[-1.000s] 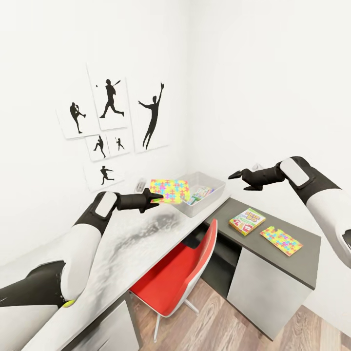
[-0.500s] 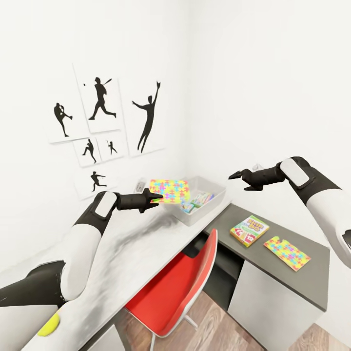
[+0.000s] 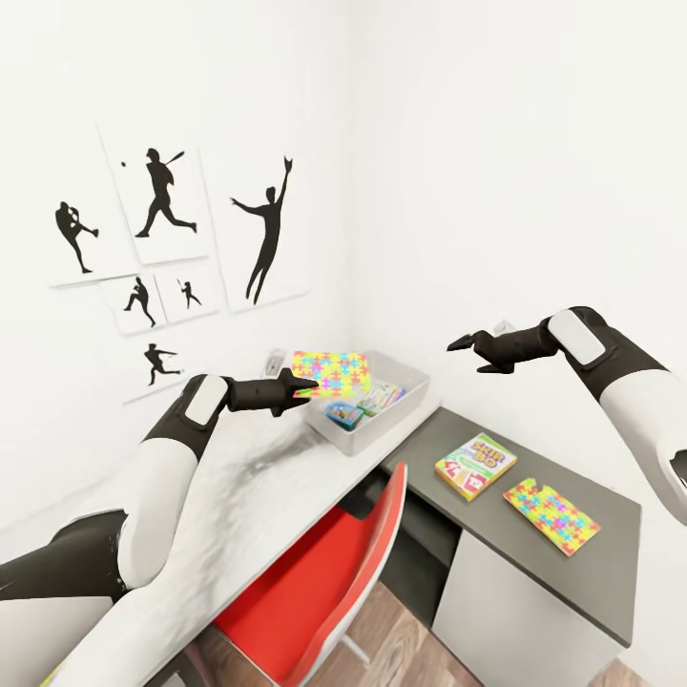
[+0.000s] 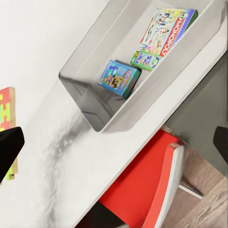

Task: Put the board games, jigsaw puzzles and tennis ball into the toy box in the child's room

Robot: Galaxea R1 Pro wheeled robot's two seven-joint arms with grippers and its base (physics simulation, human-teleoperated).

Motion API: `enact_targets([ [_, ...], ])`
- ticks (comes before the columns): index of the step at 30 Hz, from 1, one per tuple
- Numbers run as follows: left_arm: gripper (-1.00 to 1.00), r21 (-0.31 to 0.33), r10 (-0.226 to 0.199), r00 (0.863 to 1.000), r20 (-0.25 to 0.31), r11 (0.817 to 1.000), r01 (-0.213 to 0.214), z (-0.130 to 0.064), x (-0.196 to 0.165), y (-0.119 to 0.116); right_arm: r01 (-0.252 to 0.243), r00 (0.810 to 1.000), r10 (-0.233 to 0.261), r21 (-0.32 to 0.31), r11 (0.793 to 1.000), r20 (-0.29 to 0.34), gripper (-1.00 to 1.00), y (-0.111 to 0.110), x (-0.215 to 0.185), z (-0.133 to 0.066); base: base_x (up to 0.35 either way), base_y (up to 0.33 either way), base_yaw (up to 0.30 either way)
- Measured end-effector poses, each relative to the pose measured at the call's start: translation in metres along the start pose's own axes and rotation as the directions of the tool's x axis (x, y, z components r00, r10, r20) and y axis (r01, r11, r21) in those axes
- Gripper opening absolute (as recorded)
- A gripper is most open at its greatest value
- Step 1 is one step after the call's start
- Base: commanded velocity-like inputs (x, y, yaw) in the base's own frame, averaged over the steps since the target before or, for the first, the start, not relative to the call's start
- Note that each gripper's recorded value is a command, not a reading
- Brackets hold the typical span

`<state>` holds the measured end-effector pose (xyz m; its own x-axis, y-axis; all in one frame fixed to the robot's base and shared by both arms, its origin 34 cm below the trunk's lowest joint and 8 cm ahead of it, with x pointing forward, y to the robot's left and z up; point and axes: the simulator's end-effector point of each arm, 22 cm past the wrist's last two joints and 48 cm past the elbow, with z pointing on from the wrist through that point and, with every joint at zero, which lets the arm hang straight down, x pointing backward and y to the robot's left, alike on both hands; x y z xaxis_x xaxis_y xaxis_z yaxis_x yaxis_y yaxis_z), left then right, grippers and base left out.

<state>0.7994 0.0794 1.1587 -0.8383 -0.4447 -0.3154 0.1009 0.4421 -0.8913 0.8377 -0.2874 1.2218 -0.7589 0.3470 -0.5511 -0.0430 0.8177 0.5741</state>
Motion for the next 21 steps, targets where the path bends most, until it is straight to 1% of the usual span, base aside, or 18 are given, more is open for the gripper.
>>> enact_targets([
  [11,-1.00,0.006,-0.004,1.000,0.002,1.000,0.004,0.0002,-0.0003,-0.0011,0.000,1.000,0.000,0.000,1.000,0.000,1.00,0.0001,0.0000,0.0001,0.194,-0.080,0.057],
  [17,-1.00,0.021,-0.024,1.000,0.017,0.999,0.024,-0.0026,-0.0047,-0.0021,0.001,1.000,-0.001,0.000,1.000,0.000,1.00,0.0001,0.0001,0.0002,0.139,-0.146,0.237],
  [21,-1.00,0.024,-0.028,0.999,0.021,0.999,0.028,-0.0036,-0.0061,-0.0018,0.001,1.000,-0.001,0.000,1.000,0.000,1.00,0.0000,0.0000,0.0001,0.147,-0.174,0.100],
])
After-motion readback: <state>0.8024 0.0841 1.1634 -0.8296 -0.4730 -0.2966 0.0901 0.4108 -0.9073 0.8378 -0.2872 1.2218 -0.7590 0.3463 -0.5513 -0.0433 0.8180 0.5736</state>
